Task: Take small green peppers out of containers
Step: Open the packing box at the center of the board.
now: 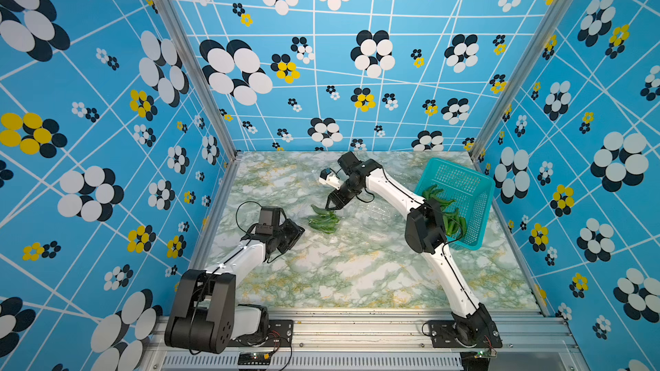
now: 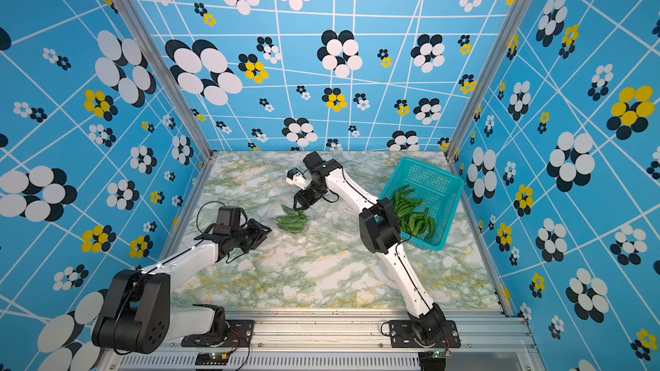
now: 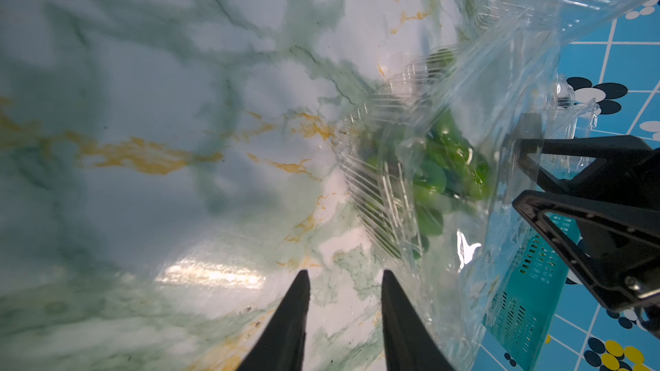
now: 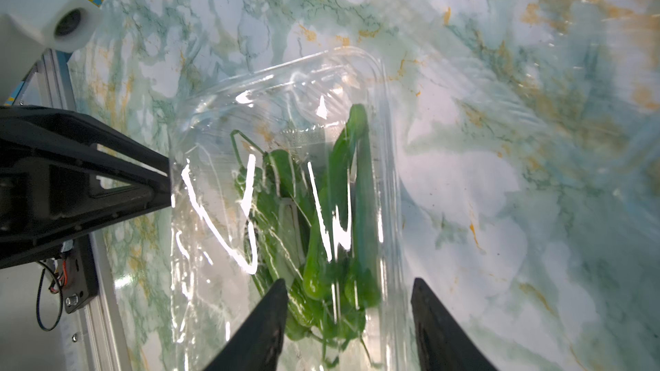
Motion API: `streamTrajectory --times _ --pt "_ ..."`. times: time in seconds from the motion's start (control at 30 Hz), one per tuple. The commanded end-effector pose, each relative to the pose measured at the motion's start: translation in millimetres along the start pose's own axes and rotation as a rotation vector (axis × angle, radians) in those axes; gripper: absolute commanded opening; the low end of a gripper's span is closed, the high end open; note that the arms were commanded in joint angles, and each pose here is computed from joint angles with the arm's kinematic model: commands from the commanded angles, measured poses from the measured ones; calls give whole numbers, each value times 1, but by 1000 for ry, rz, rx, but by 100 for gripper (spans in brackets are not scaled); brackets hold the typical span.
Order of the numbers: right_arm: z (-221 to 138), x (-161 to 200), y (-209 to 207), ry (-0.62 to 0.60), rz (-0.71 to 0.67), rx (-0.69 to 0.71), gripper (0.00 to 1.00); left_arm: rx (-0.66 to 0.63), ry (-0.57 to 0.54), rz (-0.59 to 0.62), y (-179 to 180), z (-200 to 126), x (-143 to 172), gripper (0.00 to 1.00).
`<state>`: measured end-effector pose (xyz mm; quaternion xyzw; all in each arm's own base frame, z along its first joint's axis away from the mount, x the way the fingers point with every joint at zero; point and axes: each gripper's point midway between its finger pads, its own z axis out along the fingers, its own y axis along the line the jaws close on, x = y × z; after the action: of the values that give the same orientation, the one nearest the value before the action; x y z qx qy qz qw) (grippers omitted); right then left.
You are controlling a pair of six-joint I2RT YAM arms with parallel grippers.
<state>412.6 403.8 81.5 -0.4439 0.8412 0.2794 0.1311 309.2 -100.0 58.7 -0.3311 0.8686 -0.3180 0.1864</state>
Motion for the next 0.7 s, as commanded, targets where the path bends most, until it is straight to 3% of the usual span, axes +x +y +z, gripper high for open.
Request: streamTrajectory --times 0.0,0.67 --pt "8 5 7 25 28 -40 57 33 -5 19 -14 1 -4 36" --pt "14 7 8 32 34 -49 57 73 13 8 -22 6 -6 36"
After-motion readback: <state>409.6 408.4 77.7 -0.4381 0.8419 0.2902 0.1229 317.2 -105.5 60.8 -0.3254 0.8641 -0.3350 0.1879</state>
